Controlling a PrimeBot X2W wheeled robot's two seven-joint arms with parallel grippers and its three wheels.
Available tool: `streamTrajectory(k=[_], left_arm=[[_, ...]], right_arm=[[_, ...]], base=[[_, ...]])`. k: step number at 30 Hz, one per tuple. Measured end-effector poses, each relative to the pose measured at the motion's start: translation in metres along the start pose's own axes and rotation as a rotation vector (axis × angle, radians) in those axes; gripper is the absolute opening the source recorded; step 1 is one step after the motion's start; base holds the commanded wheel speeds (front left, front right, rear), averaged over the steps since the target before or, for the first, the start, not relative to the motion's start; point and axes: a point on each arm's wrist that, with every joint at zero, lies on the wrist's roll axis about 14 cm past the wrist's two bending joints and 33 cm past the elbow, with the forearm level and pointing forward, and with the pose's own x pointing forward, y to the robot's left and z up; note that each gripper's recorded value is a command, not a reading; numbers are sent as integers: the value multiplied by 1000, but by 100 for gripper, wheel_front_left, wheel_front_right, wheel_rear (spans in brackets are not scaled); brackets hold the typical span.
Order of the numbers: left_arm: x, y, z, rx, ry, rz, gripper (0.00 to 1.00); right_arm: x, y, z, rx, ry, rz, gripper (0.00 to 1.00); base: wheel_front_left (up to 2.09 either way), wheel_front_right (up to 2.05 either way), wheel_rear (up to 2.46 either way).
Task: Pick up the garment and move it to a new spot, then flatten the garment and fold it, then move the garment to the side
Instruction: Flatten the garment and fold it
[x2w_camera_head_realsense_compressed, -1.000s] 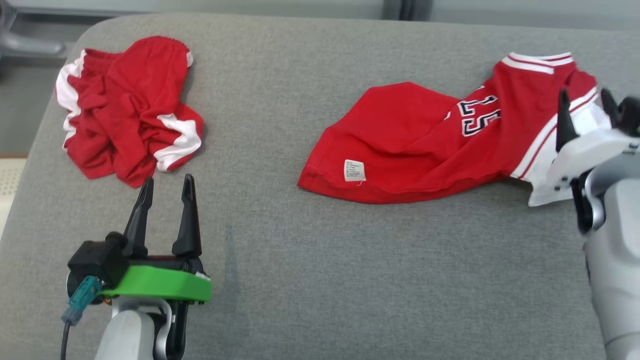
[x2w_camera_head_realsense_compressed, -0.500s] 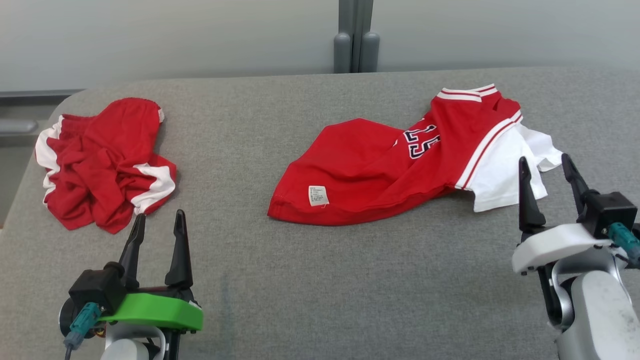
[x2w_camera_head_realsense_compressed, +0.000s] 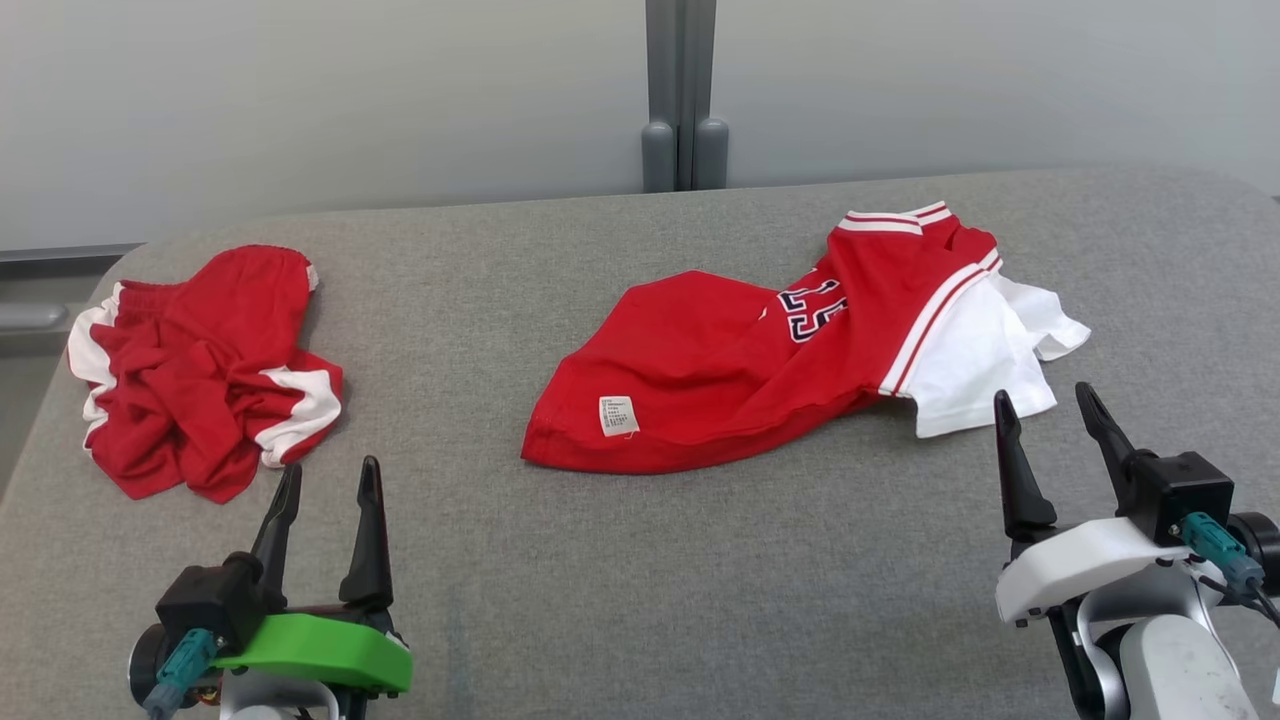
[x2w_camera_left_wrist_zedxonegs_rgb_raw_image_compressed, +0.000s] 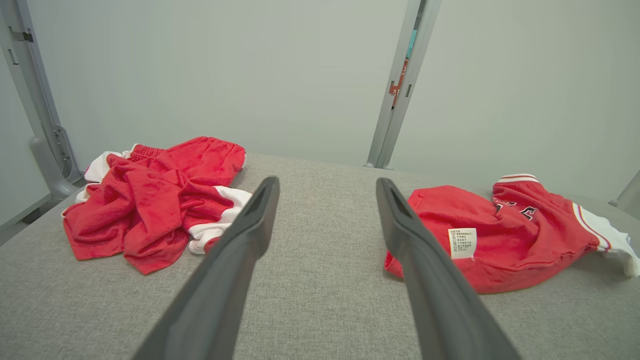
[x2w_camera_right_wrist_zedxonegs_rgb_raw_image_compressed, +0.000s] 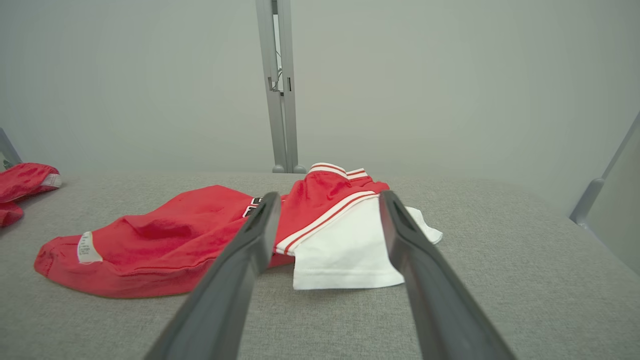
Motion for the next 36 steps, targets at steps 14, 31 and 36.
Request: streamTrajectory(k=[14, 31, 36], left_arm=[[-2, 2, -6, 5, 21, 1, 100], [55, -51, -64, 6, 428, -170, 100], [69, -64, -94, 5, 615, -188, 100]], right_arm=[[-1, 2, -9, 32, 38, -5, 100], [37, -51, -75, 65, 482, -108, 100], [62, -59, -87, 48, 559, -107, 100]], base=[[0, 0, 0], [0, 0, 0], [0, 0, 0]])
